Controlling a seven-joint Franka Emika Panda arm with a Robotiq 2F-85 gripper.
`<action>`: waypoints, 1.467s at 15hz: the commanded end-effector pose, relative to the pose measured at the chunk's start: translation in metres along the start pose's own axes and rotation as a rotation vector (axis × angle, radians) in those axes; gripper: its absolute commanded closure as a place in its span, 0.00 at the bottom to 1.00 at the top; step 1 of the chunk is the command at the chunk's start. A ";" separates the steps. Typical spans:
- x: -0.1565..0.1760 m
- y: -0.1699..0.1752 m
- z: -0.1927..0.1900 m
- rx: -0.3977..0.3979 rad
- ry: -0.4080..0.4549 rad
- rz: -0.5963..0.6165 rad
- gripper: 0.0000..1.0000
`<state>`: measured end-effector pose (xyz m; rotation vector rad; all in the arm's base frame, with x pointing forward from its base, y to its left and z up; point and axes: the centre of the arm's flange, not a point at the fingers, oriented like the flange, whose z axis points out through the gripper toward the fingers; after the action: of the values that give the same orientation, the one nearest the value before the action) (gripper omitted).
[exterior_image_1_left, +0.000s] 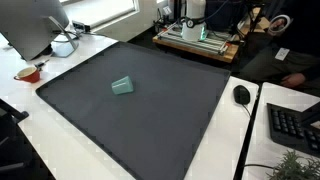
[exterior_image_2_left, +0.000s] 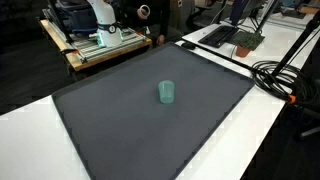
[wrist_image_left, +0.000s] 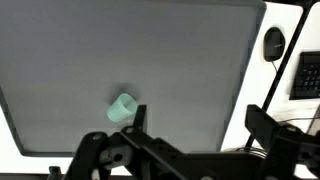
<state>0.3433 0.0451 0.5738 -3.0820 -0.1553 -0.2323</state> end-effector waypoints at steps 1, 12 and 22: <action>0.000 0.000 -0.001 0.000 0.002 0.000 0.00; -0.006 -0.017 0.073 -0.331 -0.139 -0.163 0.00; 0.002 -0.057 0.148 -0.511 -0.329 -0.426 0.00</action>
<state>0.3613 0.1097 0.4305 -3.5244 -0.9013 0.2736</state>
